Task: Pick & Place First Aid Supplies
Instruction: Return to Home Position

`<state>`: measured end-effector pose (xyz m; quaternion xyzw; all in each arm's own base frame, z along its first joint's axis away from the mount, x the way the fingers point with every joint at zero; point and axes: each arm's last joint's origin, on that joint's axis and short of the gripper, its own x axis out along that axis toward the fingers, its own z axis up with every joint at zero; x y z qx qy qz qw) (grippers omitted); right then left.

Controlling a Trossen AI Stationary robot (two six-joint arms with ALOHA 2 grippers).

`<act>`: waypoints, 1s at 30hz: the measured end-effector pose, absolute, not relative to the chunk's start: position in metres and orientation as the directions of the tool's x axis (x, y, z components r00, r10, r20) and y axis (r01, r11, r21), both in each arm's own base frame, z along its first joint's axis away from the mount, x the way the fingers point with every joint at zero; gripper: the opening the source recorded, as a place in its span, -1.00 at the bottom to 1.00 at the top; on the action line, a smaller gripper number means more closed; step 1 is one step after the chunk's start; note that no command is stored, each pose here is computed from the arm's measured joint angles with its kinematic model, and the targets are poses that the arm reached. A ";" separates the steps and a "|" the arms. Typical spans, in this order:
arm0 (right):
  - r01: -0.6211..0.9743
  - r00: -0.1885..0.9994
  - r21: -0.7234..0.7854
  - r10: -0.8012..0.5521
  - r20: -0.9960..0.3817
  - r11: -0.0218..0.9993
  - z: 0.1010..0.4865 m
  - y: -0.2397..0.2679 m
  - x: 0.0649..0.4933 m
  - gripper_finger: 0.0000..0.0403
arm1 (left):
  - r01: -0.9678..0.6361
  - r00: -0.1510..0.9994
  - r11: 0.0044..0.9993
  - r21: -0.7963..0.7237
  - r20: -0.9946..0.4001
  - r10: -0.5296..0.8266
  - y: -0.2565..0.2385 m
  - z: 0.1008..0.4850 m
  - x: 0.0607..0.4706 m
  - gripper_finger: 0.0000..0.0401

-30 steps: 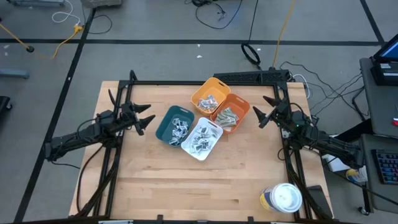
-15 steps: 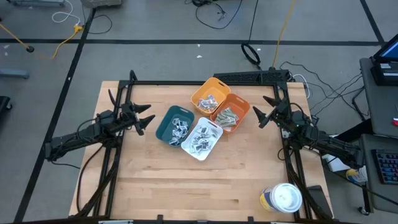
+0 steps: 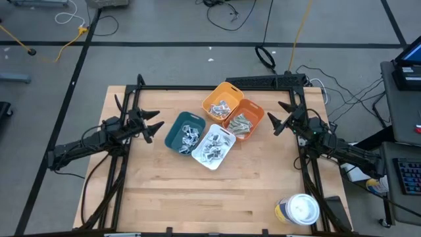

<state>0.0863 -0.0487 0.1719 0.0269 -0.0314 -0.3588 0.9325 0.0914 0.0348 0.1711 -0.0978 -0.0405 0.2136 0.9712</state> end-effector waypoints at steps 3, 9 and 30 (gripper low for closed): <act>0.667 0.741 0.072 -0.671 0.039 0.741 0.172 -0.049 0.086 0.87 | -0.407 0.905 0.890 -0.207 0.037 0.423 0.035 0.171 0.091 0.56; 0.668 0.741 0.072 -0.671 0.039 0.741 0.172 -0.049 0.086 0.87 | -0.407 0.905 0.890 -0.208 0.037 0.423 0.035 0.171 0.091 0.60; 0.667 0.741 0.073 -0.671 0.039 0.741 0.172 -0.049 0.086 0.87 | -0.407 0.905 0.890 -0.208 0.037 0.423 0.035 0.171 0.091 0.57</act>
